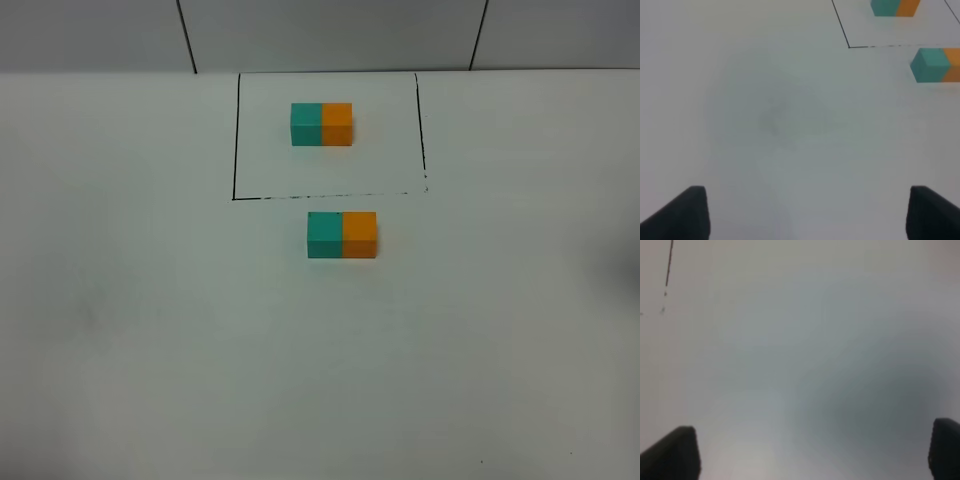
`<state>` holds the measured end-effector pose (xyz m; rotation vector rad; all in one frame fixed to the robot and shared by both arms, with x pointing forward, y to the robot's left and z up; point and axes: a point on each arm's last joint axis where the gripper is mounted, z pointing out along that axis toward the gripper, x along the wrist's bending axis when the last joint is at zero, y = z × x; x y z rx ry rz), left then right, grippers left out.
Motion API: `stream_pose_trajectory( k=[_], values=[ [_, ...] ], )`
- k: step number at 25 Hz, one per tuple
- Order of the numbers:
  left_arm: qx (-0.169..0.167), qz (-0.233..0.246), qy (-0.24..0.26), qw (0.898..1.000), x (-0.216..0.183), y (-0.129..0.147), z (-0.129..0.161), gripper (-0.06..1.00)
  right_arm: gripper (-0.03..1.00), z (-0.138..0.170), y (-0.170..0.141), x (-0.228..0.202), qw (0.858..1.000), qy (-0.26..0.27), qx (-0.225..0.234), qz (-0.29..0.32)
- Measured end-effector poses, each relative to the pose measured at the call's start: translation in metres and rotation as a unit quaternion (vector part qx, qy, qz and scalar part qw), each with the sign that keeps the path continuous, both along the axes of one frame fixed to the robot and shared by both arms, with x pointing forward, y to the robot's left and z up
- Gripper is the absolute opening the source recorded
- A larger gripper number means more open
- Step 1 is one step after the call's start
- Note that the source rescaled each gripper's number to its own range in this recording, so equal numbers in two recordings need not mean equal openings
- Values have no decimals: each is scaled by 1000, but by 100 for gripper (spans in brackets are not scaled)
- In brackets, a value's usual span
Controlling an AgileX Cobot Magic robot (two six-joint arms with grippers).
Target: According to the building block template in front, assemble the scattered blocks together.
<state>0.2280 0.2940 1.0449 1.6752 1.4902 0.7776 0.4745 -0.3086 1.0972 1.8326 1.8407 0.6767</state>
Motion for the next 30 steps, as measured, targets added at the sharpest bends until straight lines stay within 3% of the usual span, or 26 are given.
stream_pose_trajectory(
  k=[10, 17, 30],
  values=[
    [0, 0, 0, 1000, 0, 0, 0, 69, 100, -25, 8, -108, 1000, -26, 12, -13],
    [0, 0, 0, 1000, 0, 0, 0, 69, 100, -36, 14, -161, 999, -45, 28, -9],
    [0, 0, 0, 1000, 0, 0, 0, 69, 99, -45, 20, -210, 992, -117, 30, 26]
  ],
)
